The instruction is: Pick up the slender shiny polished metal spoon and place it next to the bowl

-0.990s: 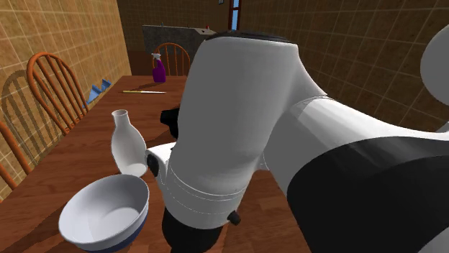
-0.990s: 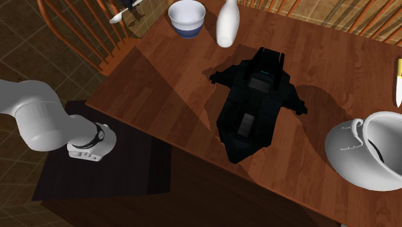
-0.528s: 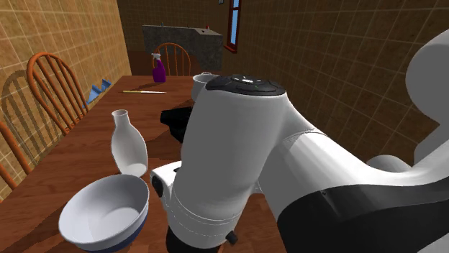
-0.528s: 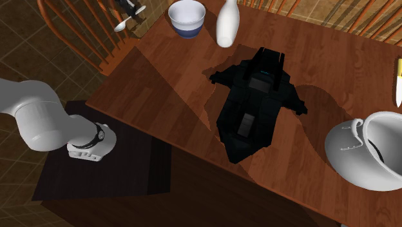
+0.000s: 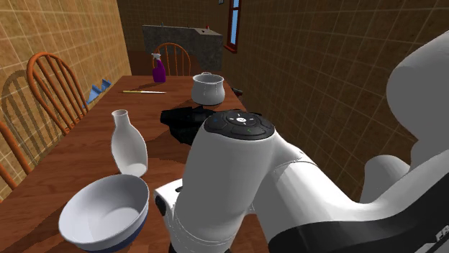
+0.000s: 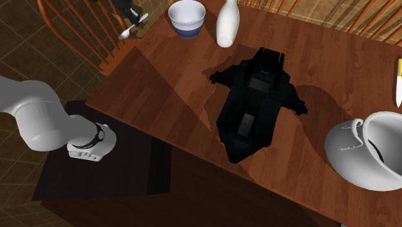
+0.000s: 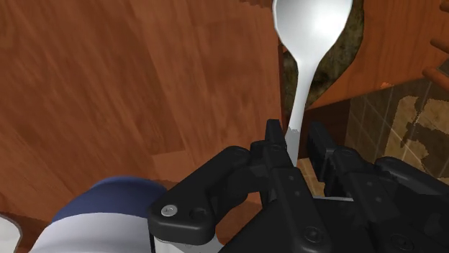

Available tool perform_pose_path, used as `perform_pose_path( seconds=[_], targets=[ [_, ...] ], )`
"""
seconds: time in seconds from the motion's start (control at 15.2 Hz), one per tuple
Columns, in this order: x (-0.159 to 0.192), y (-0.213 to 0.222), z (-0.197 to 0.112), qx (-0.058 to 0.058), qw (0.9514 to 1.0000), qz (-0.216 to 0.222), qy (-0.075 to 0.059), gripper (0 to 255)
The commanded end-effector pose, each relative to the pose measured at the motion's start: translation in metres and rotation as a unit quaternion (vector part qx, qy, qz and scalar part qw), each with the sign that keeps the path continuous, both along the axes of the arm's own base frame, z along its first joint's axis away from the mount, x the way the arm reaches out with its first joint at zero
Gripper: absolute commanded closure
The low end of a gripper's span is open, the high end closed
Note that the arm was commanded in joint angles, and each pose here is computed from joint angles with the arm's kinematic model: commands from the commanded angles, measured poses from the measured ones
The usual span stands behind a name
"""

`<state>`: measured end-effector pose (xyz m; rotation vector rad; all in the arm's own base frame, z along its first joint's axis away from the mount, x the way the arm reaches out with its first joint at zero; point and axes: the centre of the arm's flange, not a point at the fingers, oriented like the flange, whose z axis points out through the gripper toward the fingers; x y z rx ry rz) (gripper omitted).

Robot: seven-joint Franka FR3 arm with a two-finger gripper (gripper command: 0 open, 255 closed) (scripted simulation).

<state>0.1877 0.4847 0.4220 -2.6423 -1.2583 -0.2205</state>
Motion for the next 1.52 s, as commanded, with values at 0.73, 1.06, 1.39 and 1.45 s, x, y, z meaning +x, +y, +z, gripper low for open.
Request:
perform_pose_path(
  seconds=[0.73, 1.06, 1.39, 1.45],
  targets=[
    [-0.001, 0.000, -0.070, 0.000, 1.0000, 0.000, 0.000, 255],
    [-0.001, 0.000, -0.076, 0.000, 1.0000, 0.000, 0.000, 255],
    [-0.001, 0.000, -0.076, 0.000, 1.0000, 0.000, 0.000, 0],
    [-0.001, 0.000, -0.076, 0.000, 1.0000, 0.000, 0.000, 0]
  ],
)
